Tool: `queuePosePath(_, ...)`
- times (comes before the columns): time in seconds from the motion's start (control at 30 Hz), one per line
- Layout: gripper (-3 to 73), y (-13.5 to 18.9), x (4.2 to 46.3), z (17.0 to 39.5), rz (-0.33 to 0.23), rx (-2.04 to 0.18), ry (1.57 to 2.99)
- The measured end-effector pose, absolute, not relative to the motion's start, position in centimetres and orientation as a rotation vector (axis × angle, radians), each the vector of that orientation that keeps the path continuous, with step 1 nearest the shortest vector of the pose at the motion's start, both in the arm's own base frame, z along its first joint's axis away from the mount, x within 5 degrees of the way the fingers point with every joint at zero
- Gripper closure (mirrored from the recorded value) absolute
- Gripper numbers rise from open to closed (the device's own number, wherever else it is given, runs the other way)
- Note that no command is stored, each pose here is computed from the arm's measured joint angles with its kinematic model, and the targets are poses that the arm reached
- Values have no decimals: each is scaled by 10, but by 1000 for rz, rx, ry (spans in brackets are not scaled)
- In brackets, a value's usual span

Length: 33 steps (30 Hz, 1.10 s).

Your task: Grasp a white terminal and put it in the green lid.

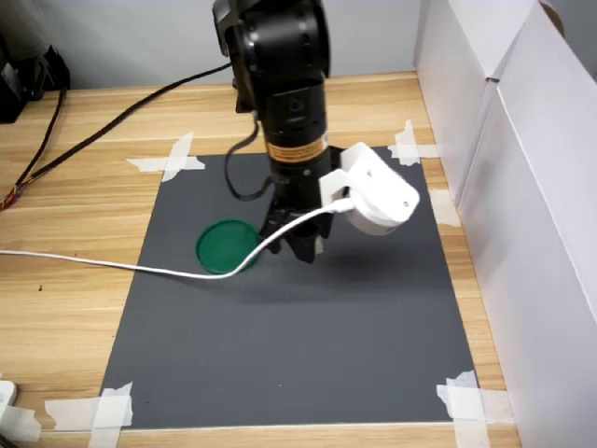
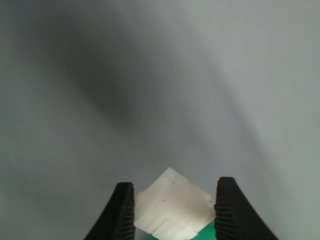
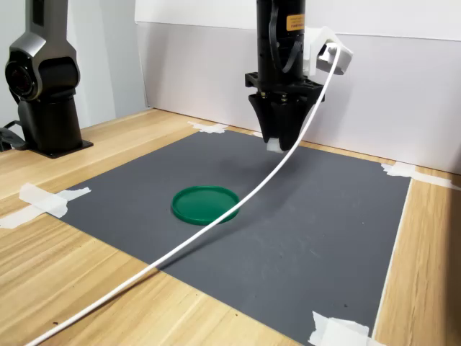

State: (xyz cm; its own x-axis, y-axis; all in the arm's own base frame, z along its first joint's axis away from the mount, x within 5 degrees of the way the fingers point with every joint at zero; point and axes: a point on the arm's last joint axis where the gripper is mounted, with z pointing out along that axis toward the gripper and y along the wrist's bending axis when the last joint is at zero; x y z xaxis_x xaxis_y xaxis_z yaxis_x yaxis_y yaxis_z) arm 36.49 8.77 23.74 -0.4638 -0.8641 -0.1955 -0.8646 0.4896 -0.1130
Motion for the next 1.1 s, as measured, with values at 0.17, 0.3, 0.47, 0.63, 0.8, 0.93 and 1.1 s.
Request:
queuePosePath(0.17, 320, 60, 367, 240, -16, -1478, 2543)
queuePosePath(0.3, 320, 43, 367, 240, -64, -1494, 2566)
queuePosePath(0.47, 320, 28, 366, 239, -89, -1513, 2576)
queuePosePath(0.63, 320, 17, 358, 224, -71, -1539, 2621)
queuePosePath(0.8, 320, 8, 351, 209, -78, -1550, 2652)
queuePosePath(0.93, 320, 3, 346, 198, -94, -1551, 2657)
queuePosePath(1.1, 320, 0, 343, 189, -129, -1563, 2639)
